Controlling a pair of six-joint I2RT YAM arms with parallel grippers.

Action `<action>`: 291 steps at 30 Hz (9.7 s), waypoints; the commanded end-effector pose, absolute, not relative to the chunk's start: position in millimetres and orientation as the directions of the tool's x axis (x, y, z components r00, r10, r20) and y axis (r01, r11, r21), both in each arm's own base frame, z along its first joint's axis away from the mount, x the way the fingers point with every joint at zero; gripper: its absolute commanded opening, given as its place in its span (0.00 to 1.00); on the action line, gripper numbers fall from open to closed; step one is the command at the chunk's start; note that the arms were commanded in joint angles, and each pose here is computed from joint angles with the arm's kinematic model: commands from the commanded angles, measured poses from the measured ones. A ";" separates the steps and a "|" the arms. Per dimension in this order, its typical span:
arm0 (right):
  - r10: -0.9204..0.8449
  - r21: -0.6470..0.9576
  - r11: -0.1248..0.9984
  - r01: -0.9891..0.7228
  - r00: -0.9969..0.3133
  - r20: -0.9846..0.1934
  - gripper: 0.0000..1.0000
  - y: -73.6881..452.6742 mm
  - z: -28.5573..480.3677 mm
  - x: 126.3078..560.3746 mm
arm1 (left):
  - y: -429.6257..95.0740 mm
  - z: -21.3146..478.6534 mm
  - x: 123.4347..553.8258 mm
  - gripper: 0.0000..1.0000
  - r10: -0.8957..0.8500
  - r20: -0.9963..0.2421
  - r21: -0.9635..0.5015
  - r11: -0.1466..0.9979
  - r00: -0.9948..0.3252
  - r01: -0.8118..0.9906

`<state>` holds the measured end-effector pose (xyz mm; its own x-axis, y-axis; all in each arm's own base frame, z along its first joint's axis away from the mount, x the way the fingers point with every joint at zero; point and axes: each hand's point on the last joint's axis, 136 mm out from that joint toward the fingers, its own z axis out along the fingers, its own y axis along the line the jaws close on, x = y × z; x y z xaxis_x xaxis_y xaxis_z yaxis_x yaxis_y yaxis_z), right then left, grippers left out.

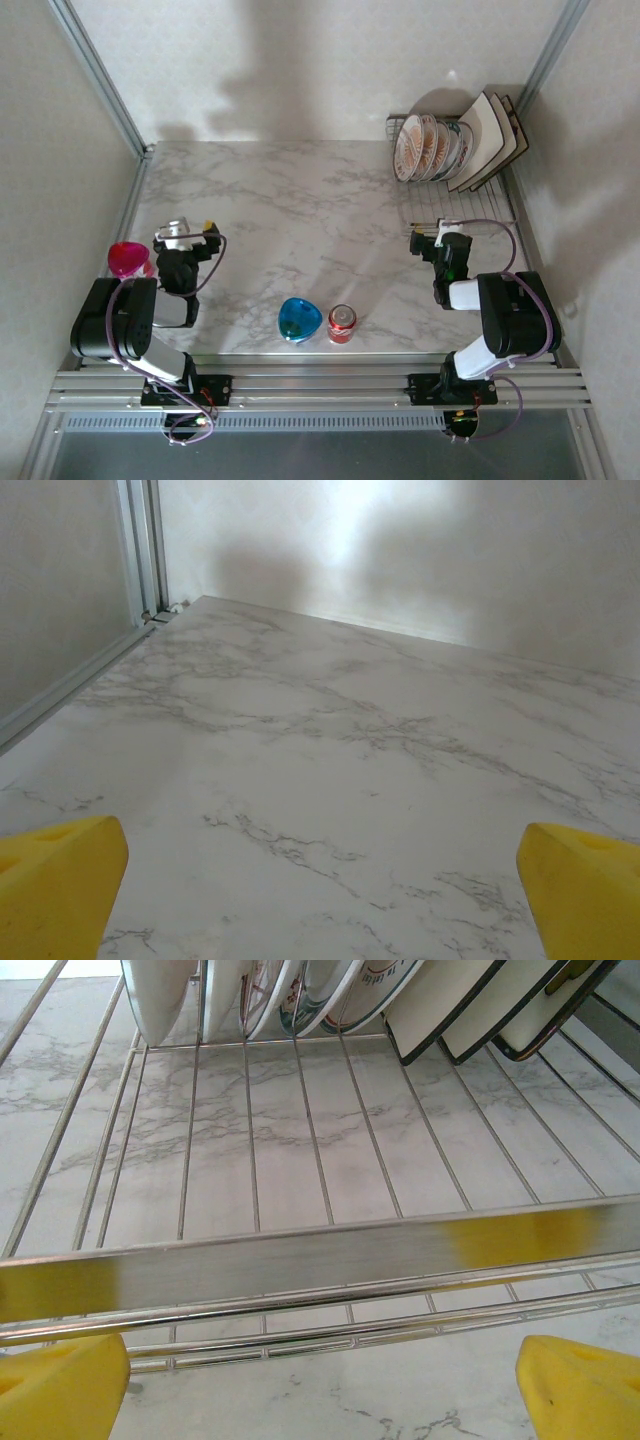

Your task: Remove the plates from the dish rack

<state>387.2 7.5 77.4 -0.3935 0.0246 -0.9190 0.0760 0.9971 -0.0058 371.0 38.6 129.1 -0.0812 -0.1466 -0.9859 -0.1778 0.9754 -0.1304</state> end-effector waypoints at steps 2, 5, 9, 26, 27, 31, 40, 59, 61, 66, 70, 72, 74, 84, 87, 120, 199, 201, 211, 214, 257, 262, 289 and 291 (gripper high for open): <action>0.028 0.002 0.997 0.073 -0.368 -0.929 0.99 7.7 88.4 394.9 | 42.2 131.1 372.7 1.00 -0.163 -0.984 -0.148 0.971 -0.069 -0.187; 0.032 -0.001 0.997 0.082 -0.398 -0.917 0.99 6.2 93.2 393.7 | 51.8 134.2 372.9 1.00 -0.181 -0.982 -0.161 0.956 -0.061 -0.243; 0.040 0.006 0.997 0.083 -0.412 -0.910 0.99 7.1 119.2 398.2 | 55.7 146.0 383.5 1.00 -0.190 -0.976 -0.156 0.950 -0.102 -0.271; 0.036 0.072 0.997 -0.038 -0.593 -0.804 0.99 36.2 203.0 375.2 | 50.1 185.7 411.4 1.00 -0.269 -0.921 -0.162 0.923 -0.283 -0.348; 0.042 0.073 0.997 -0.027 -0.614 -0.788 0.99 36.4 207.1 377.2 | 51.5 192.3 414.1 1.00 -0.274 -0.914 -0.157 0.918 -0.298 -0.363; 0.058 0.079 0.997 0.001 -0.688 -0.723 0.99 38.7 234.3 398.2 | 52.2 222.1 432.2 0.99 -0.282 -0.891 -0.138 0.914 -0.355 -0.381; 0.029 0.018 1.000 0.023 -0.766 -0.642 0.99 46.5 258.6 492.1 | 22.9 226.8 483.4 1.00 -0.245 -0.790 -0.117 0.960 -0.562 -0.255; -0.076 -0.136 0.990 0.023 -0.729 -0.680 0.78 75.3 223.4 600.6 | -32.0 206.1 505.6 0.99 -0.039 -0.685 -0.043 0.999 -0.727 -0.013; -0.077 -0.147 0.989 0.033 -0.727 -0.682 0.75 74.9 218.0 604.0 | -35.8 200.8 503.6 1.00 -0.030 -0.671 -0.046 0.999 -0.741 0.001; -0.092 -0.185 0.981 0.054 -0.712 -0.696 0.68 74.3 212.9 612.9 | -44.4 192.4 498.8 0.99 -0.006 -0.652 -0.038 0.999 -0.758 0.025; -0.095 -0.186 0.981 0.052 -0.711 -0.697 0.62 76.6 204.1 620.0 | -48.7 188.4 495.8 1.00 0.003 -0.640 -0.041 0.998 -0.769 0.038; -0.095 -0.192 0.980 0.058 -0.712 -0.696 0.60 75.4 200.6 622.4 | -49.6 188.0 495.0 0.99 0.006 -0.638 -0.041 0.998 -0.770 0.041; -0.096 -0.195 0.979 0.060 -0.710 -0.697 0.56 76.2 198.1 624.4 | -50.1 187.5 494.0 1.00 0.008 -0.635 -0.040 0.998 -0.773 0.044; -0.102 -0.200 0.978 0.065 -0.685 -0.721 0.15 83.1 202.6 629.2 | -45.0 184.8 487.1 1.00 0.012 -0.618 -0.009 1.000 -0.786 0.022; -0.103 -0.195 0.979 0.062 -0.676 -0.730 0.06 85.8 207.9 628.7 | -44.2 186.2 485.1 1.00 0.012 -0.619 -0.003 1.000 -0.785 0.019; -0.186 -0.268 0.958 0.101 -0.491 -0.851 0.00 90.2 362.6 567.4 | -48.0 197.8 478.6 1.00 0.011 -0.644 -0.012 1.000 -0.765 0.024; 0.382 0.855 0.418 -0.307 -0.794 -0.472 0.00 240.5 251.1 452.4 | -168.3 268.6 464.8 1.00 -0.237 -0.694 -0.697 0.456 -0.680 0.553; 0.387 0.859 0.413 -0.304 -0.795 -0.467 0.00 240.9 250.0 454.6 | -172.9 267.5 461.8 1.00 -0.235 -0.687 -0.708 0.427 -0.687 0.562; 0.363 0.860 0.387 -0.332 -0.803 -0.473 0.00 256.7 254.4 458.8 | -197.9 243.0 459.8 0.96 -0.199 -0.645 -0.743 0.388 -0.738 0.545; 0.354 0.859 0.383 -0.340 -0.805 -0.476 0.00 261.1 255.5 459.1 | -204.6 235.9 461.5 0.93 -0.190 -0.634 -0.751 0.384 -0.750 0.538; 0.218 0.736 0.576 -0.356 -0.801 -0.558 0.94 270.5 250.5 463.7 | -211.8 243.3 485.3 0.00 -0.261 -0.607 -0.784 0.353 -0.751 0.511; 0.071 0.464 0.829 -0.312 -0.764 -0.641 0.99 226.6 256.6 469.5 | -185.8 252.3 494.5 0.00 -0.350 -0.603 -0.790 0.389 -0.717 0.475; -0.100 -0.112 0.993 -0.038 -0.772 -0.628 0.99 49.5 280.7 454.9 | 78.1 213.3 502.5 0.00 -0.924 -0.379 -0.914 0.366 0.049 -0.176; -0.101 -0.107 0.993 -0.043 -0.772 -0.628 0.99 50.8 279.7 453.8 | 93.1 211.1 508.7 0.00 -0.918 -0.388 -0.909 0.366 0.081 -0.201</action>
<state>459.4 48.4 264.3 -0.7985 -0.0911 -0.5951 -0.0276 0.9930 -0.1150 497.3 60.7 170.5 -0.0884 -0.9230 -0.3744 -0.2656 0.3841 -0.8843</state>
